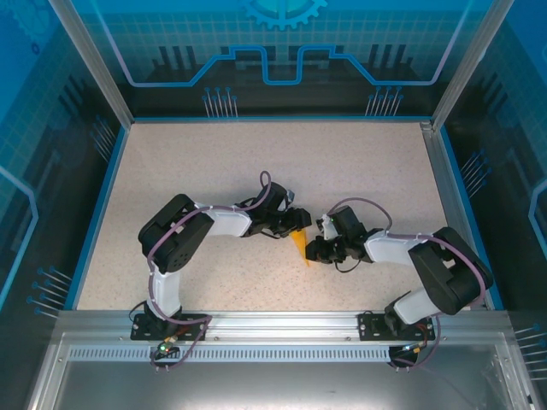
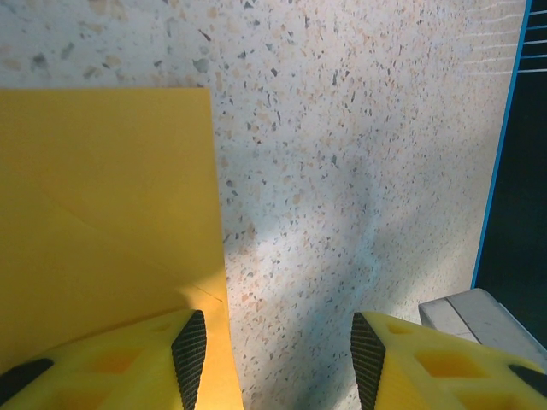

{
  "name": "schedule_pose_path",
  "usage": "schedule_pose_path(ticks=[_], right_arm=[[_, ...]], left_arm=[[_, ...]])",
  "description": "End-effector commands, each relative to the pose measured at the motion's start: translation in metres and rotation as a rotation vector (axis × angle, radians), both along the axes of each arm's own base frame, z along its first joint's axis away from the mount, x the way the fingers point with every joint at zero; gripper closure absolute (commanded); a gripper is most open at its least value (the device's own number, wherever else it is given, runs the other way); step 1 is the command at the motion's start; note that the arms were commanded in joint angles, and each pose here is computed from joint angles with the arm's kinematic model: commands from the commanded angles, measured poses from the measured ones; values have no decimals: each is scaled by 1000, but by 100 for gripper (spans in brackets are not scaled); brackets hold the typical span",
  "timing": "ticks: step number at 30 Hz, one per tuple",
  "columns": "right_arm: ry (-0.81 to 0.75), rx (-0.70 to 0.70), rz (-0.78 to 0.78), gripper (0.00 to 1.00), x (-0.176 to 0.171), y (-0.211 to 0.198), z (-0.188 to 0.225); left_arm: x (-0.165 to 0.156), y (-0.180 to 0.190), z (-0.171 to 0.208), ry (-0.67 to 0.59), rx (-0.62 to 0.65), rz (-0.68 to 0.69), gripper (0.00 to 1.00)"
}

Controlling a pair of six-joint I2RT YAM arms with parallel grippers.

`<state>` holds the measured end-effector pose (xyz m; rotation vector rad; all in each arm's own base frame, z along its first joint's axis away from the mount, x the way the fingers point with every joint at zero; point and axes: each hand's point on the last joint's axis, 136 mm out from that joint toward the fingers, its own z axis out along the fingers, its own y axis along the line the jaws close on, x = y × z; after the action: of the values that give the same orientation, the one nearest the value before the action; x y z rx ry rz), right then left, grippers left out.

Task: Fold a paper plane with a square sheet of paper (pick it up from the middle)
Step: Fold the wing for the fifth time at the center of the table.

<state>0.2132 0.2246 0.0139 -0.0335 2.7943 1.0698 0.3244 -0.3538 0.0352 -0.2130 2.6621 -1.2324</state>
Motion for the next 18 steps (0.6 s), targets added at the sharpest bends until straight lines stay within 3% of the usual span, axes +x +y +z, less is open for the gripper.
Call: schedule_pose_path(ticks=[1, 10, 18], right_arm=[[59, 2, 19, 91, -17, -1, -8], [100, -26, 32, 97, -25, -5, -15], [221, -197, -18, 98, -49, -36, -48]], left_arm=[[-17, 7, -27, 63, 49, -29, 48], [-17, 7, -25, 65, 47, -26, 48], [-16, 7, -26, 67, 48, -23, 48]])
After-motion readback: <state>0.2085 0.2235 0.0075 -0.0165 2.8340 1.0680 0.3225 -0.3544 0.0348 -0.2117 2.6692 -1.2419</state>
